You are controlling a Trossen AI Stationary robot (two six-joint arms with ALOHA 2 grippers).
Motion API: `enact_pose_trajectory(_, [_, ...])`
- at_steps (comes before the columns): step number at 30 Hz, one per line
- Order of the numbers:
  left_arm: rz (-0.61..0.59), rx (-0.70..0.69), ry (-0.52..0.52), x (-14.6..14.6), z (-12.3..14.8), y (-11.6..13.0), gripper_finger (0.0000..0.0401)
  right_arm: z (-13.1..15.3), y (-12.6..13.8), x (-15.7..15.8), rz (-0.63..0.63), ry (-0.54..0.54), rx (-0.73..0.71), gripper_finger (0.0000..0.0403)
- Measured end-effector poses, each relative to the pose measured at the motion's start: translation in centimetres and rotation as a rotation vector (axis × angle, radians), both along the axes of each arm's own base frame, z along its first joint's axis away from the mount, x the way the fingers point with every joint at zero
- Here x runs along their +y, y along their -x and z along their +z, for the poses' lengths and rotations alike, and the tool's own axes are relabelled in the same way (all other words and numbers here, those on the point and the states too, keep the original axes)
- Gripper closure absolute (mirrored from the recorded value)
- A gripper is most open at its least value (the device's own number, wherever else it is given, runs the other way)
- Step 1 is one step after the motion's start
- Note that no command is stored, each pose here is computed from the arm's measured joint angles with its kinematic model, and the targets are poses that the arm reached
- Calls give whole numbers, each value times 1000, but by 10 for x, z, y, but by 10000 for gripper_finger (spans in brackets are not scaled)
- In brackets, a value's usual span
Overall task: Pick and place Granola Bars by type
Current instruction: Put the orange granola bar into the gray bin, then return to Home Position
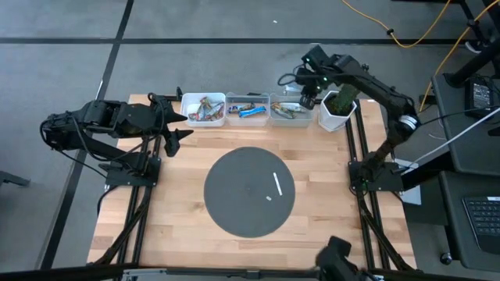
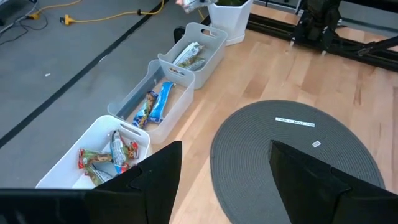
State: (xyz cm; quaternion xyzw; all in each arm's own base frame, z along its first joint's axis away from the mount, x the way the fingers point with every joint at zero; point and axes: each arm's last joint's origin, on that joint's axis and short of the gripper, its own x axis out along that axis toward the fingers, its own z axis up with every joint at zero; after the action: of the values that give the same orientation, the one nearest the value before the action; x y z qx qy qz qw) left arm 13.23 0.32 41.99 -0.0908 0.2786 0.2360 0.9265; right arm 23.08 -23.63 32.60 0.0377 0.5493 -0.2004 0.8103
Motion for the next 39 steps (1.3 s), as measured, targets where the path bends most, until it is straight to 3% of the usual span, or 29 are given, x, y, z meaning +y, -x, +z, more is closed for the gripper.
enact_pose_trajectory(10, [25,-17,32,0,0,0,171,-10,-15,-19,-6,-39,37,394])
enact_pose_trajectory(20, [50,-22,23,1,0,0,171,-76,-26,-20,1,-82,36,394])
enact_pose_trajectory(29, [48,-20,19,1,0,0,171,-84,-26,-16,9,-92,50,389])
enact_pose_trajectory(33, [47,-20,18,1,0,0,171,-80,-25,-16,-2,-88,75,352])
enact_pose_trajectory(39, [45,-19,17,1,0,0,171,-65,-30,-11,-31,-105,68,251])
